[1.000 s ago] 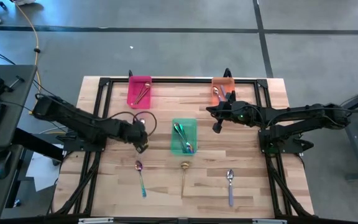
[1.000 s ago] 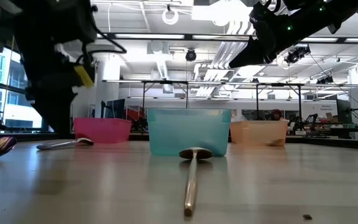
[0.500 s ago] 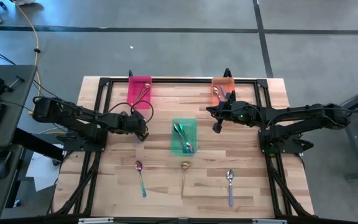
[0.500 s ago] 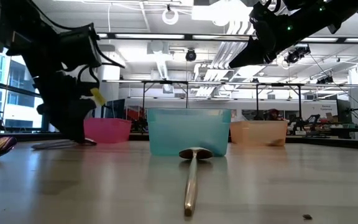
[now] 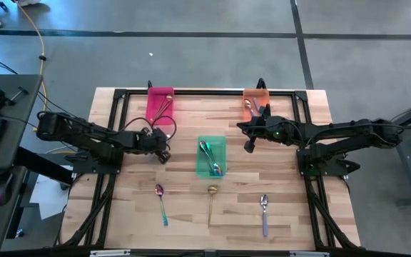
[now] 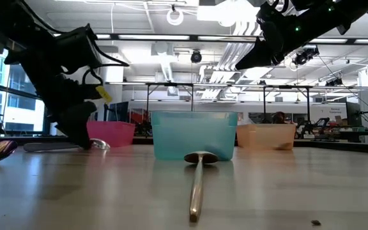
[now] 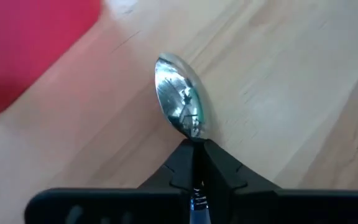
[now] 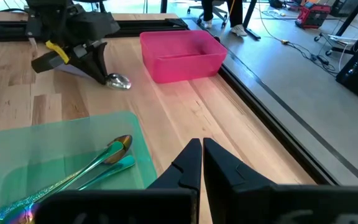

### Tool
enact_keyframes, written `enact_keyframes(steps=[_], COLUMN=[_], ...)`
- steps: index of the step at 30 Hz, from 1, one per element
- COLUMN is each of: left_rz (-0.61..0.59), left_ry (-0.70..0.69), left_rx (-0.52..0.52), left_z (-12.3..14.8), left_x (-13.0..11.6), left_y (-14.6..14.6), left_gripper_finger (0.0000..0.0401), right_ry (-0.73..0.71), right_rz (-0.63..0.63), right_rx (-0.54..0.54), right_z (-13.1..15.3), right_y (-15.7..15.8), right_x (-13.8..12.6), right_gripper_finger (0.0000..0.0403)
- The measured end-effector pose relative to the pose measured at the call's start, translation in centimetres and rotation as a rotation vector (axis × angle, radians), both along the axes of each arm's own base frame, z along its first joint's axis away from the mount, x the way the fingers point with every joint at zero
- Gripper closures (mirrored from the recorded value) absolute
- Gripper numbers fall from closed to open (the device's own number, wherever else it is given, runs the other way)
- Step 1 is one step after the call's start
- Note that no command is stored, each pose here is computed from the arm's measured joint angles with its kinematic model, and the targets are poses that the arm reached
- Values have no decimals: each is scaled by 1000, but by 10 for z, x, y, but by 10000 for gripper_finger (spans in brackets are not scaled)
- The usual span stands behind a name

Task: Sort silverware by color (type)
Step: Put the top purple spoon into the orange bin

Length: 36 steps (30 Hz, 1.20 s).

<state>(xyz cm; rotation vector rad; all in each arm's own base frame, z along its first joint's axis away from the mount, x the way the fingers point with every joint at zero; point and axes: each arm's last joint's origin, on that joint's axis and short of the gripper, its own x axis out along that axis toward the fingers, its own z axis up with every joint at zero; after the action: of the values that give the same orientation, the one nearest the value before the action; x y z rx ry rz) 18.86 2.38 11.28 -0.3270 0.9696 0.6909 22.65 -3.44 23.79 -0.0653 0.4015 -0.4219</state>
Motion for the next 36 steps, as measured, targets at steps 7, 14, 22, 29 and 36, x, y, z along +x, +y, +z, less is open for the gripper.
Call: enact_keyframes(steps=[7, 14, 22, 29, 36], left_rz=[-68, -176, -206, -284, -296], left_ry=[-243, -681, -1026, -1154, -1137], left_rx=[-35, 30, 185, 206, 207], left_z=[15, 50, 87, 97, 93], left_x=[18, 44, 51, 54, 56], left_y=[-5, -1, 9, 7, 6], left_gripper_finger=[398, 401, 401, 401, 401], right_ry=[-1, -63, -292, -334, -348], right_rz=[-15, -27, 120, 221, 271], right_rx=[34, 81, 140, 241, 291], right_z=[-3, -17, -26, -29, -33], right_y=[0, -2, -3, -6, -5], right_x=[1, 23, 66, 107, 146], right_gripper_finger=[403, 390, 293, 220, 216])
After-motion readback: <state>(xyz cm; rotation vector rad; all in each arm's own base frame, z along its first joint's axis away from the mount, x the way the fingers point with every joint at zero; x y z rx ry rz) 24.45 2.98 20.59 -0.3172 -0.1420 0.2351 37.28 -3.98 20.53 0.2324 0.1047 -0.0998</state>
